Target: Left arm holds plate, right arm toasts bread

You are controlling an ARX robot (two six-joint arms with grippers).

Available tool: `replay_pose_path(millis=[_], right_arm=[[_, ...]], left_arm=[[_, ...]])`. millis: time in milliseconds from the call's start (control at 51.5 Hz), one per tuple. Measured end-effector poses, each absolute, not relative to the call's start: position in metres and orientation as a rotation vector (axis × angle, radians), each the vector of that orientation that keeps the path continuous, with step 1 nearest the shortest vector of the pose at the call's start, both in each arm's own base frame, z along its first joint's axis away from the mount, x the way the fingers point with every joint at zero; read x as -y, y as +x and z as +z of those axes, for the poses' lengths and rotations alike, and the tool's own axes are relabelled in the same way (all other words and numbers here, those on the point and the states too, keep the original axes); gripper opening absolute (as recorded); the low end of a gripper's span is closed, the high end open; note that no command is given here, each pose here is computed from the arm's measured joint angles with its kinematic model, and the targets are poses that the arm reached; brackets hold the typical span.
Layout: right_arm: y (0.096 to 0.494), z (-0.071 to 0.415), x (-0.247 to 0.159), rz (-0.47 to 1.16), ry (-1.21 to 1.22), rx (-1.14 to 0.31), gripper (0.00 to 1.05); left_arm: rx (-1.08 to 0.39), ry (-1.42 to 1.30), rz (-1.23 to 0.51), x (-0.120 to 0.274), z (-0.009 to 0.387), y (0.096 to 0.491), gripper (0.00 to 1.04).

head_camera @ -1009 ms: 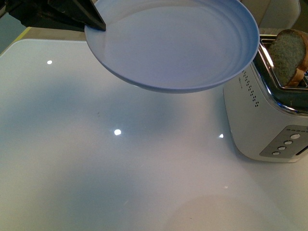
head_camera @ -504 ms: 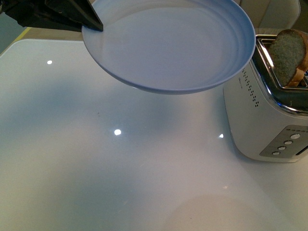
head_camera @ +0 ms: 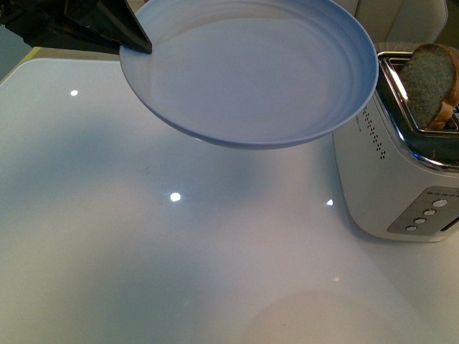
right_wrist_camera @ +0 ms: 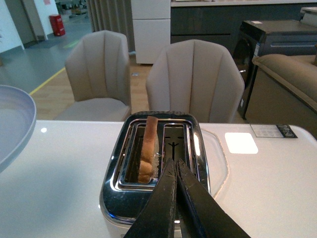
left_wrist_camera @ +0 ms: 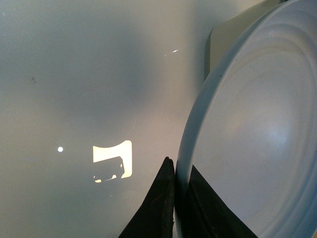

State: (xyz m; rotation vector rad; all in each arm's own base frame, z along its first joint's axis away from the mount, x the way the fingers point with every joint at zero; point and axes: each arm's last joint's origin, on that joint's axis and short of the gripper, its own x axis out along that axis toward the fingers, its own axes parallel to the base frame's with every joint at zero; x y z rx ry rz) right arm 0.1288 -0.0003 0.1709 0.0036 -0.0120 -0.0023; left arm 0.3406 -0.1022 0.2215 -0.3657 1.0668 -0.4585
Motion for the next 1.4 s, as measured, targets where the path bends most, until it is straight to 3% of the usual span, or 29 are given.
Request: replay_pose_path(millis=[1086,1397], right_arm=[[0.097,0.169,0.000,-0.002,0.003,0.011,0.02],[0.097,0.169,0.000,-0.002,0.003,0.012,0.57]], left_arm=[[-1.063,-0.357,-0.467,0.105,0.224,0.341,0.03],[-1.062,-0.352,-0.465,0.105,0.224,0.341,0.03]])
